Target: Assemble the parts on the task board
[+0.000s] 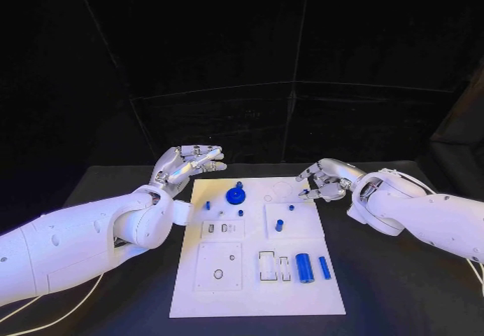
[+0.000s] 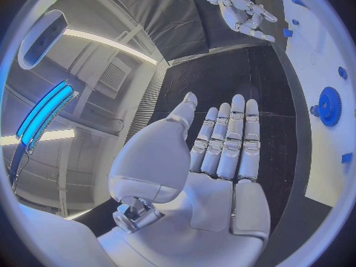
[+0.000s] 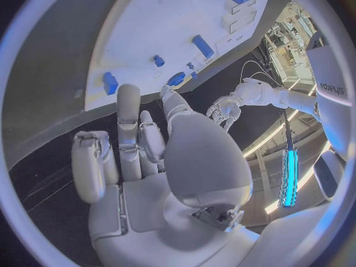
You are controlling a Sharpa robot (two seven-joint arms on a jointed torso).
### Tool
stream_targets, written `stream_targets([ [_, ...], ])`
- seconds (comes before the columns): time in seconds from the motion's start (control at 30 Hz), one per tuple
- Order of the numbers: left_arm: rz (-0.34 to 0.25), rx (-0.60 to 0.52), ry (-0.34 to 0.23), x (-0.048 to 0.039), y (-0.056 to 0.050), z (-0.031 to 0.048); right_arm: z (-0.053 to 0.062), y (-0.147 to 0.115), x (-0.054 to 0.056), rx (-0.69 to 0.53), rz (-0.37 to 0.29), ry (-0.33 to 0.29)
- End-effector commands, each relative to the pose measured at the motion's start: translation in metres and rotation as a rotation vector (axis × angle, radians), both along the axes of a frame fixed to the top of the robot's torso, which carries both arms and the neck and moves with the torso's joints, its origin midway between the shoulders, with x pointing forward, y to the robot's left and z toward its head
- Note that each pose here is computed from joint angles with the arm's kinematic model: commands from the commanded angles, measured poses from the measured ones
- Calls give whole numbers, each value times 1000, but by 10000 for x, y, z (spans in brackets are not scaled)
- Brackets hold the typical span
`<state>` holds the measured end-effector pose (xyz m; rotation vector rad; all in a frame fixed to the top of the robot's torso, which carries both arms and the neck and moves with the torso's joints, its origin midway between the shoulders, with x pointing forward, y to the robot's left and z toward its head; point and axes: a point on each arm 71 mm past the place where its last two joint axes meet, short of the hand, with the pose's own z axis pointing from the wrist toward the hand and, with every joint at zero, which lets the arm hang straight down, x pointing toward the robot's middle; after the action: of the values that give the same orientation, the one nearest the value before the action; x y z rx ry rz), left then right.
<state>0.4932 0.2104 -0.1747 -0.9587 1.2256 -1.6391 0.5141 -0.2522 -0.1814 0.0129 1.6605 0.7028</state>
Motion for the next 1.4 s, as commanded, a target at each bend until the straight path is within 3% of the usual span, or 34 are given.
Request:
stream_targets([
  [0.03, -11, -3, -6, 4, -11, 8, 5, -73, 4, 76, 0, 45],
  [0.47, -15, -3, -1, 20, -37, -18, -72, -270, 132, -33, -72, 56],
  [0.77, -14, -2, 1, 29, -36, -30, -131, -236, 213, -87, -56, 76],
  [1.4, -14, -1, 2, 34, -34, -37, -189, -155, 256, -112, -45, 97],
])
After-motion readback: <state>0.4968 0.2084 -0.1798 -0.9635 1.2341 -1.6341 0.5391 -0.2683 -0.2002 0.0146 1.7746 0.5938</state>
